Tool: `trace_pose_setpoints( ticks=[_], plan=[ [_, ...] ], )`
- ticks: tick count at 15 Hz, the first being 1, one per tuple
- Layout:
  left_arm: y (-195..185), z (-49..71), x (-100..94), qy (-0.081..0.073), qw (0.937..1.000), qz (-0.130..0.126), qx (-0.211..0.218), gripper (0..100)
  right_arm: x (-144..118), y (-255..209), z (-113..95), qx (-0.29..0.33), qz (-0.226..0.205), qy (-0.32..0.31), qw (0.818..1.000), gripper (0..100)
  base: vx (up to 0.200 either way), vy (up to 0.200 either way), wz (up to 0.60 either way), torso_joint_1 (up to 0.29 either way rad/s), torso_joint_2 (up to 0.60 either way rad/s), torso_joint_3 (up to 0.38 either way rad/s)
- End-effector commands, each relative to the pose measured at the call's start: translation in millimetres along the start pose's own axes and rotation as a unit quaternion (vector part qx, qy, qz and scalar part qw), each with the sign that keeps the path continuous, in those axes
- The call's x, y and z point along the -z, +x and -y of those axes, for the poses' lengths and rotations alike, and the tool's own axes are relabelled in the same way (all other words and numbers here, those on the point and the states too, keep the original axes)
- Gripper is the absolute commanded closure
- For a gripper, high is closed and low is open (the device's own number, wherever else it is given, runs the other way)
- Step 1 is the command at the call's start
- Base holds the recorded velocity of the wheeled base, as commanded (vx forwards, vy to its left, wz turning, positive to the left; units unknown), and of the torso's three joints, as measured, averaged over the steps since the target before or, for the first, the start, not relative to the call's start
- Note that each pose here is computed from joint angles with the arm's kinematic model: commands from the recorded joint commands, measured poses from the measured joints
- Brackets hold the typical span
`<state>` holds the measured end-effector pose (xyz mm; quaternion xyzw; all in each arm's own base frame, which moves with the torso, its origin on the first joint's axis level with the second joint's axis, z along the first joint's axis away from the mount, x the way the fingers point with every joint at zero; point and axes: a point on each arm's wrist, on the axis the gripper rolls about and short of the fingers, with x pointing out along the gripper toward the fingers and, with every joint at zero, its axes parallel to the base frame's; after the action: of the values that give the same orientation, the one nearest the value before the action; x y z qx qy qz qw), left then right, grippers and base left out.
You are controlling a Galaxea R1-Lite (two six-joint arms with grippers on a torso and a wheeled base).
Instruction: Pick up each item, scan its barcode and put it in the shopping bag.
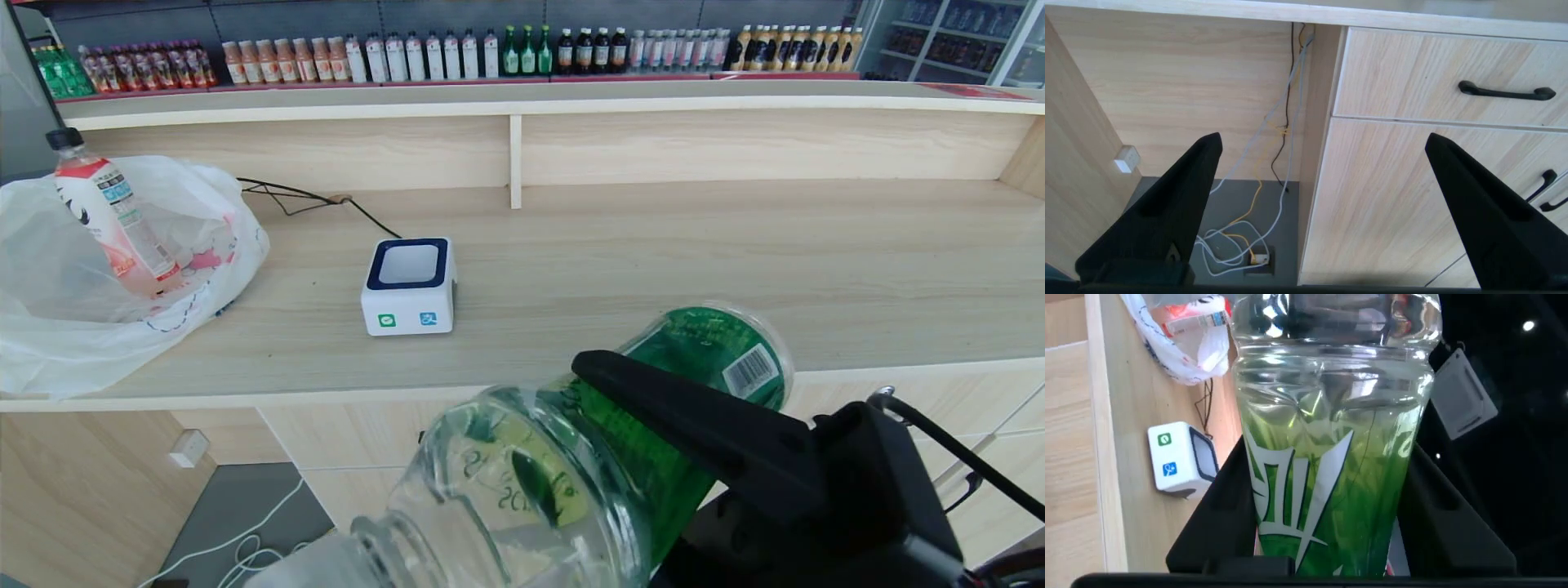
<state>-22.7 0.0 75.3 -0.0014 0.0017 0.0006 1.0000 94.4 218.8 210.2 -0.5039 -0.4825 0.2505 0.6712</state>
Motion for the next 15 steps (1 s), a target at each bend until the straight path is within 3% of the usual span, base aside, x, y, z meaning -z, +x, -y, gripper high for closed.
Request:
trace_pose_setpoints(
  ticks=[1,3,10,15],
  plan=[
    [0,0.0,0.0,0.0,1.0,0.0,0.0,0,8,0,0,0.001,-0.016,0.055,0.998,100,0.0,0.0,0.0,0.0,0.0,0.0],
    [0,0.0,0.0,0.0,1.0,0.0,0.0,0,10,1,-6,-0.008,-0.017,0.116,0.993,100,0.0,0.0,0.0,0.0,0.0,0.0],
    [0,0.0,0.0,0.0,1.0,0.0,0.0,0,8,5,-3,0.001,-0.014,0.123,0.992,100,0.0,0.0,0.0,0.0,0.0,0.0],
    [0,0.0,0.0,0.0,1.0,0.0,0.0,0,8,16,2,-0.013,-0.016,0.16,0.987,100,0.0,0.0,0.0,0.0,0.0,0.0]
  ],
)
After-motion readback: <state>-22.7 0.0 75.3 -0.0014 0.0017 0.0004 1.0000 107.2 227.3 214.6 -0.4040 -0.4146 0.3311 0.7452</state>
